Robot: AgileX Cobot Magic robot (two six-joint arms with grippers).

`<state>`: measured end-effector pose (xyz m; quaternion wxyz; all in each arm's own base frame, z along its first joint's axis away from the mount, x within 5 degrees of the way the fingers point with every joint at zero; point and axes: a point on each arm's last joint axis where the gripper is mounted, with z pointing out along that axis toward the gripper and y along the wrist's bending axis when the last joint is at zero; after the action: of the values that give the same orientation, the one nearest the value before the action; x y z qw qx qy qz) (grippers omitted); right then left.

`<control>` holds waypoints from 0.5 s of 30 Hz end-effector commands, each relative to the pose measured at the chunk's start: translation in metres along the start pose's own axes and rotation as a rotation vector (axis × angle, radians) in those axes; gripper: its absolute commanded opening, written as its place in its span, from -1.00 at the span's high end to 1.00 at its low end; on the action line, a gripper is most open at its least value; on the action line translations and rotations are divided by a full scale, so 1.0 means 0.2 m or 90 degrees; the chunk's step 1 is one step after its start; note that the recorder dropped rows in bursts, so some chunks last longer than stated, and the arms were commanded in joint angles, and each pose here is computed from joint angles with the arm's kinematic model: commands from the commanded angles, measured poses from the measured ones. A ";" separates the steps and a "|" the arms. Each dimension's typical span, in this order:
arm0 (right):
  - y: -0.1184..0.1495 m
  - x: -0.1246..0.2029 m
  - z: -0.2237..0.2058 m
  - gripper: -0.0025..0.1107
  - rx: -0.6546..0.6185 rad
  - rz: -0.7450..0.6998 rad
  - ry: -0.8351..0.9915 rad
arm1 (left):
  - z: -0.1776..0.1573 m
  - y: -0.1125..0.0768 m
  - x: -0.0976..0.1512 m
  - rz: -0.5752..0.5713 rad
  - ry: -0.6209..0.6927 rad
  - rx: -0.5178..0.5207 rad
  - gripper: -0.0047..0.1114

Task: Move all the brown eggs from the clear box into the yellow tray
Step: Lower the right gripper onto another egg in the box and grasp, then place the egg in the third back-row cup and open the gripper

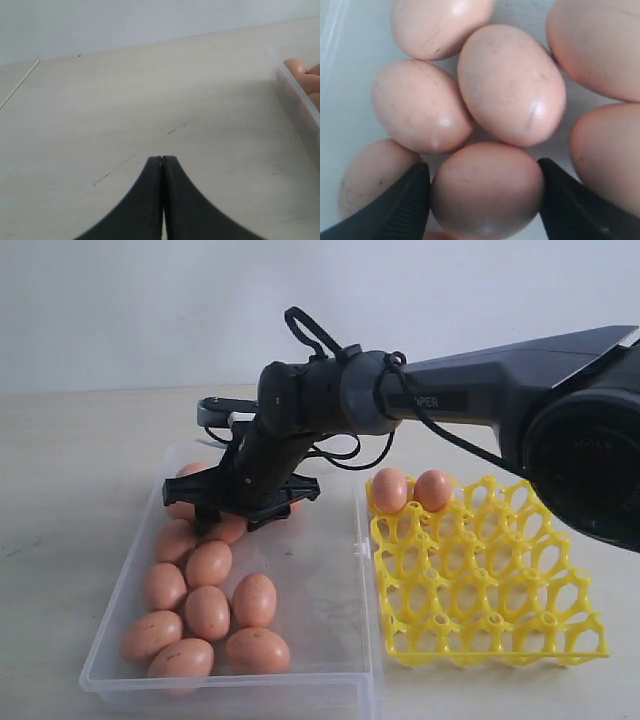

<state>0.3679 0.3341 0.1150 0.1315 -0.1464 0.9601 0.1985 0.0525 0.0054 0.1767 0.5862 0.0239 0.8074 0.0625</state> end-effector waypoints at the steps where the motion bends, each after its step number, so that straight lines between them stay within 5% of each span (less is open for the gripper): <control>1: 0.00 -0.03 -0.08 0.96 0.030 -0.059 -0.044 | 0.00 0.00 -0.01 -0.004 -0.012 0.003 0.92; 8: -0.09 0.07 -0.36 0.96 0.062 -0.225 -0.236 | 0.00 0.00 -0.01 -0.004 -0.012 0.003 0.92; 15: -0.38 0.23 -0.64 0.96 0.126 -0.257 -0.279 | 0.00 0.00 -0.01 -0.004 -0.012 0.003 0.92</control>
<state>0.3281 0.2304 0.1800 0.3660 -0.2713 0.8818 0.1220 0.0525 0.0054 0.1767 0.5862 0.0239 0.8074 0.0625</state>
